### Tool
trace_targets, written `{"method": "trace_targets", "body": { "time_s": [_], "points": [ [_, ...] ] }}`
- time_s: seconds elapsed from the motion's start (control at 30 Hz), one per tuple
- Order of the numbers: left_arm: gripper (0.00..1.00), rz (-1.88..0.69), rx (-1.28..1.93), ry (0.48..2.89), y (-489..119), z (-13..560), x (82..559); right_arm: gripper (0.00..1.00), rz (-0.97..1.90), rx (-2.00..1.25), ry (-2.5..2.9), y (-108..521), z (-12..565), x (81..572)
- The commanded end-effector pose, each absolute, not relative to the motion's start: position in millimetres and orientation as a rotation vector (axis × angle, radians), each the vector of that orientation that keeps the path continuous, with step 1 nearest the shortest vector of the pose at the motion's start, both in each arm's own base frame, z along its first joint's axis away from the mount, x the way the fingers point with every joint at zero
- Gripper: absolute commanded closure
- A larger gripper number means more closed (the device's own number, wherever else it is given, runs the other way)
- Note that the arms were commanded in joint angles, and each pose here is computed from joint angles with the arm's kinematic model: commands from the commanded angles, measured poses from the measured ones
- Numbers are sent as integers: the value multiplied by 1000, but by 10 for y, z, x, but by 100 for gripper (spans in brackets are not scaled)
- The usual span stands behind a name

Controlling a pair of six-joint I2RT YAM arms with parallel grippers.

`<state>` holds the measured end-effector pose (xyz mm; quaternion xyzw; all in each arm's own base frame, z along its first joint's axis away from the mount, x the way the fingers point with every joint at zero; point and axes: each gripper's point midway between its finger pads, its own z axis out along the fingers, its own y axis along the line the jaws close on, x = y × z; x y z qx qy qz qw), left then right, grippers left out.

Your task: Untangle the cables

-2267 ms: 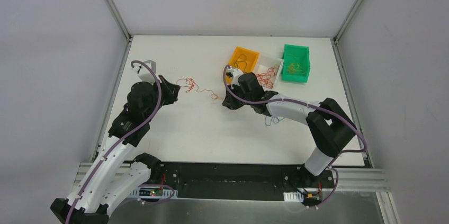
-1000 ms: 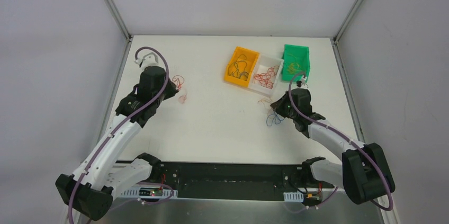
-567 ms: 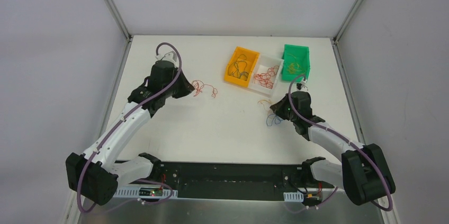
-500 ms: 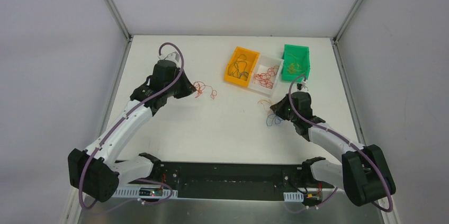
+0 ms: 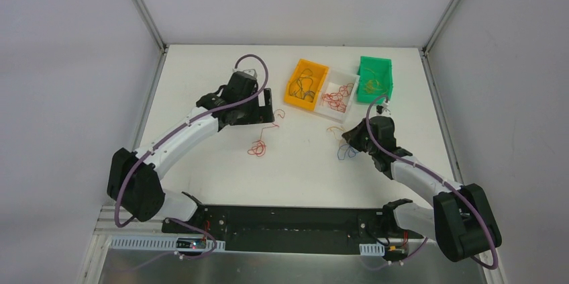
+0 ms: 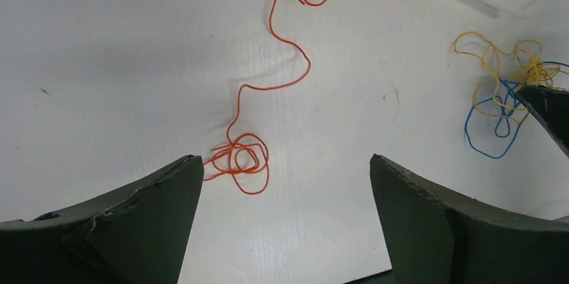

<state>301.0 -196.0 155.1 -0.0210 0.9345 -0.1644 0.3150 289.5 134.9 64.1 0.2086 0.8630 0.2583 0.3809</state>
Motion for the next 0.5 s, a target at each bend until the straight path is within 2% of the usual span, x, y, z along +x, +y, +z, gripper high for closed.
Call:
{"method": "trace_targets", "body": {
  "time_s": [0.0,0.2,0.47],
  "points": [
    [1,-205,-30,2497,-1805,1454,3101,98,702,517,2152,1387,753,2955],
    [1,-137,81,2621,-1949,1092,3038,97,706,515,2154,1395,747,2960],
    [3,-117,241,2795,-2039,681,2694,97,706,514,2148,1392,758,2961]
  ]
}}
